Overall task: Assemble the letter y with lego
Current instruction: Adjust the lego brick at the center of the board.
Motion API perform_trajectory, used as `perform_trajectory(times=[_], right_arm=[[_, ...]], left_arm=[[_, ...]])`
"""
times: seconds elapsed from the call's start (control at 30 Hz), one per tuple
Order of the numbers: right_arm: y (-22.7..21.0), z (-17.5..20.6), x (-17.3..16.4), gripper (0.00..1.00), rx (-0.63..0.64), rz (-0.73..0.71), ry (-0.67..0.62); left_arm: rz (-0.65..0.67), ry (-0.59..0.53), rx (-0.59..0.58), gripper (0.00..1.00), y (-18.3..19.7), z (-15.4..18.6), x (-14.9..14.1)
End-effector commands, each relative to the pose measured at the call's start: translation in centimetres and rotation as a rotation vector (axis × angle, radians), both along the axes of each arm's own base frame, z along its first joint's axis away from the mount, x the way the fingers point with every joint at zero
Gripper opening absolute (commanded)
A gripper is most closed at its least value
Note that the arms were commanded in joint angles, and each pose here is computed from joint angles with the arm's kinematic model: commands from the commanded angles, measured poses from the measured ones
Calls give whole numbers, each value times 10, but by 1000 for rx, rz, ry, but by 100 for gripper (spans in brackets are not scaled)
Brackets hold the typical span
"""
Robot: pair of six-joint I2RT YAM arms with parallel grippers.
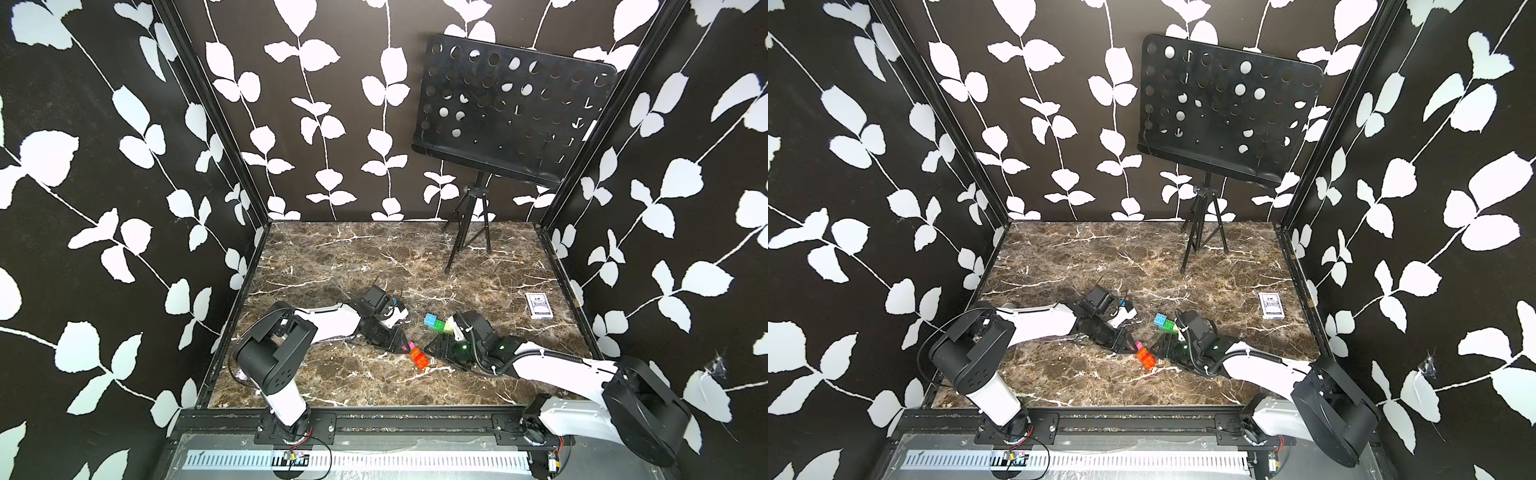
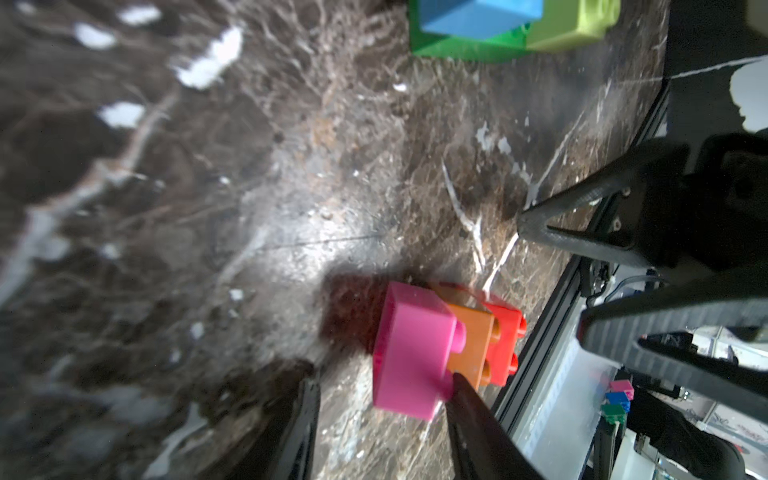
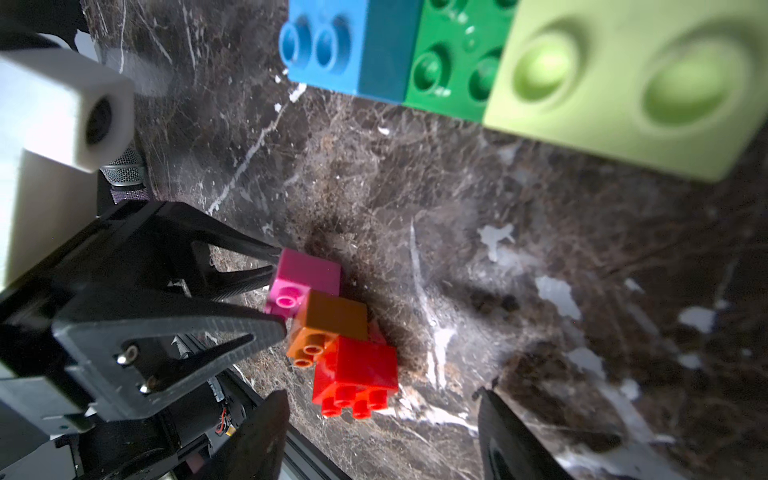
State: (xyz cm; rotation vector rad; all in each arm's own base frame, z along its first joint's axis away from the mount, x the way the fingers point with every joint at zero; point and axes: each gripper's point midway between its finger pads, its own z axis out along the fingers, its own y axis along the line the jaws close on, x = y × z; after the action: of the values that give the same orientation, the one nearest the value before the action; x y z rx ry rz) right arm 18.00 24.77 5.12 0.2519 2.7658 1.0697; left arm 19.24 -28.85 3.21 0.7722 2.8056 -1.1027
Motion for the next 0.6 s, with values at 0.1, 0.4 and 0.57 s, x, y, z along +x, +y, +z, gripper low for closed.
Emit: perform_trajectory(times=[0.1,0.4,0.57], right_arm=[[5,2,0,71,23,-22,-19],[9,-4,-1,71,22,-16,-7],[10,-4,-1,71,23,-12,-9]], left_arm=[[21,40,17,51,5,-10,-2],[13,34,-11,54,-2,-5,1],[42,35,0,48,5,-8,6]])
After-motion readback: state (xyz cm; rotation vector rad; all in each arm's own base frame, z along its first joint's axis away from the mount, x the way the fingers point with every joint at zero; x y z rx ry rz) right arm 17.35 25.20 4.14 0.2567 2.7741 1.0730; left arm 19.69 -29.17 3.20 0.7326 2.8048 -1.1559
